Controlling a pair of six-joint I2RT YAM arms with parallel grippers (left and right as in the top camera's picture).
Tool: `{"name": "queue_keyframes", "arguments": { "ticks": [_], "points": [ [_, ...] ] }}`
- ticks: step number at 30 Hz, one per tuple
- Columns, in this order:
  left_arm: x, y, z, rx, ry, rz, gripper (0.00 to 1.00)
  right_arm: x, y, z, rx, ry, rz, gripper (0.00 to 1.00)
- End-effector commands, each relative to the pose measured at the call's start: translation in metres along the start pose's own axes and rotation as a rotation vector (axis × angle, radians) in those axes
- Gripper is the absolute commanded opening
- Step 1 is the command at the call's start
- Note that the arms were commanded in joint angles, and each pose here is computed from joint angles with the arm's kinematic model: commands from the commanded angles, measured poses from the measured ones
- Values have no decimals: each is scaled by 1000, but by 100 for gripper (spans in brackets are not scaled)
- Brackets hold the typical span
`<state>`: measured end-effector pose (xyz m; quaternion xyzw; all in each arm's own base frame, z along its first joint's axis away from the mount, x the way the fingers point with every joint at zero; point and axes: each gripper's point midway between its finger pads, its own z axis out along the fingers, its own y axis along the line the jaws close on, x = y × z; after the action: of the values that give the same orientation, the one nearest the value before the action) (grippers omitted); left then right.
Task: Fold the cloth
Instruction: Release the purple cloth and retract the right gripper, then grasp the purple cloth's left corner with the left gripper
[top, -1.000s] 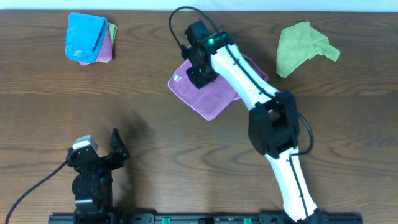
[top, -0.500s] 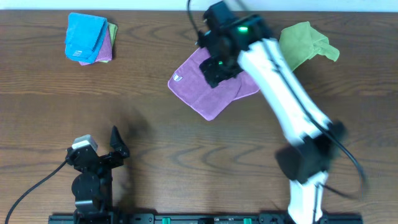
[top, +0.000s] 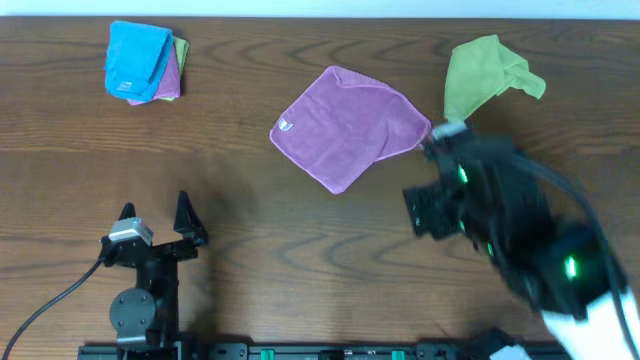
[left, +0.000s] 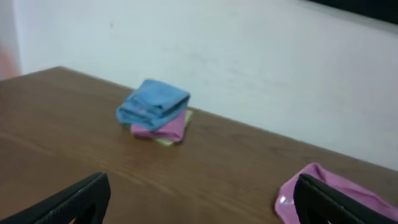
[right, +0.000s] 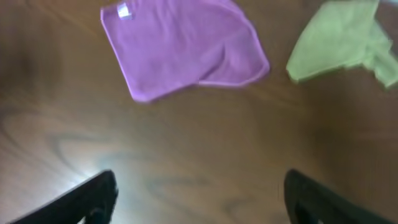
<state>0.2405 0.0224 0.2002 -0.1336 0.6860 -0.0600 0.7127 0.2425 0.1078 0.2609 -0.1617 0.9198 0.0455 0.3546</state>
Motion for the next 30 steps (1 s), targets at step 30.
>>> {"name": "queue_keyframes", "arguments": {
  "ticks": [30],
  "points": [
    [93, -146, 195, 276, 843, 315, 97, 13, -34, 0, 29, -139, 375, 99]
  ]
}}
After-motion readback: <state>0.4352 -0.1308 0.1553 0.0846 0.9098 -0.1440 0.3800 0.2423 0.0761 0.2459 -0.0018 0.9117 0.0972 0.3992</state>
